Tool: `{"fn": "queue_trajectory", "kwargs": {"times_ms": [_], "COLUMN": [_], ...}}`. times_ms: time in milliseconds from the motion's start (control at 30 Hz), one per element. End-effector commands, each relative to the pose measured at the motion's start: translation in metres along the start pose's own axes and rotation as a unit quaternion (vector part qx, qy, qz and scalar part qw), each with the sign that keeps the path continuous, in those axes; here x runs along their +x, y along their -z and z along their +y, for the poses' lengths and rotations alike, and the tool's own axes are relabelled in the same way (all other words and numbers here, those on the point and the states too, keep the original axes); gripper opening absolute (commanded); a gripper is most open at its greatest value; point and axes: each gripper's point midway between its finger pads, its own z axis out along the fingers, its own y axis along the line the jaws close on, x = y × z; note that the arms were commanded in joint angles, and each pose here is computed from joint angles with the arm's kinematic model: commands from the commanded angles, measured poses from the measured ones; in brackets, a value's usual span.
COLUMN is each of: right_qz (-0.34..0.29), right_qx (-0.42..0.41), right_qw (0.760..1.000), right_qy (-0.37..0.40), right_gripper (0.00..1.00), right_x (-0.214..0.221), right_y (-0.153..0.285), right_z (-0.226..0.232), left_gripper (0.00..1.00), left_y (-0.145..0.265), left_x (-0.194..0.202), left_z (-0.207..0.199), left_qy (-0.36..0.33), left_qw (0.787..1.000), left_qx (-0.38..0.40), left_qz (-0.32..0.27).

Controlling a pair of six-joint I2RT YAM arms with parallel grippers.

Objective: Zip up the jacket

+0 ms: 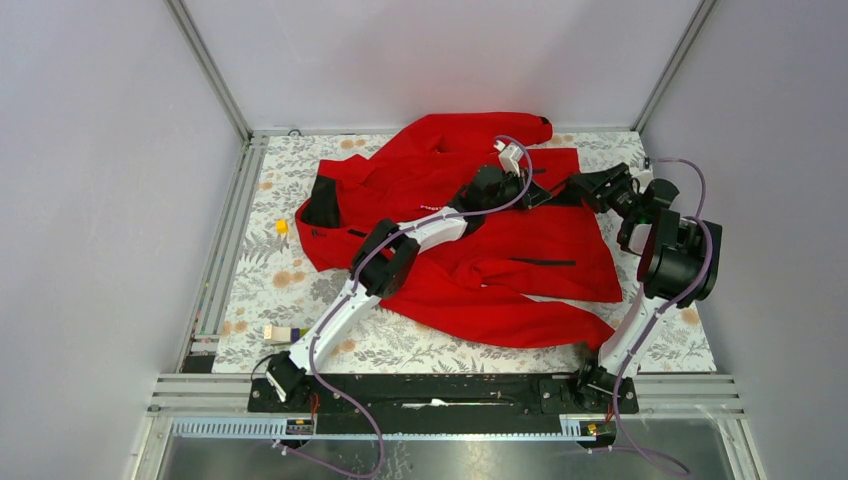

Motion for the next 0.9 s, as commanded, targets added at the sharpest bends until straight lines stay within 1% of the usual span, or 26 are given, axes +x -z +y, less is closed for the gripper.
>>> {"fn": "queue_trajectory", "kwargs": {"times_ms": [0,67,133,300,433,533,733,867], "right_qz": [-0.005,-0.004,-0.002,0.0,-0.001,-0.004,-0.006,0.004], "right_qx": [-0.065,-0.071,-0.073,-0.069,-0.04,-0.026,-0.099,-0.115], "right_qw": [0.996,0.996,0.996,0.997,0.998,0.999,0.995,0.993], "right_qy": [0.053,0.048,0.041,0.037,0.045,0.043,0.032,0.023], "right_gripper": [0.64,0.6,0.6,0.6,0.63,0.64,0.6,0.56], "right_x": [-0.021,-0.023,-0.024,-0.024,-0.022,-0.022,-0.023,-0.021], "right_y": [-0.007,-0.01,-0.012,-0.014,-0.013,-0.014,-0.015,-0.019], "right_z": [0.034,0.034,0.031,0.026,0.018,0.011,0.031,0.035], "left_gripper": [0.0,0.0,0.0,0.0,0.0,0.0,0.0,0.0], "left_y": [-0.003,-0.003,-0.003,-0.002,-0.002,-0.001,-0.001,-0.002], "left_x": [-0.016,-0.017,-0.016,-0.018,-0.018,-0.018,-0.015,-0.014], "left_z": [-0.025,-0.026,-0.027,-0.03,-0.032,-0.033,-0.036,-0.038], "left_qy": [-0.007,-0.006,-0.005,-0.007,-0.006,-0.003,0.011,0.019], "left_qw": [0.999,0.999,0.999,0.998,0.998,0.998,0.997,0.997], "left_qx": [0.044,0.047,0.049,0.053,0.057,0.061,0.074,0.079], "left_qz": [-0.02,-0.02,-0.02,-0.019,-0.018,-0.016,-0.015,-0.013]}}
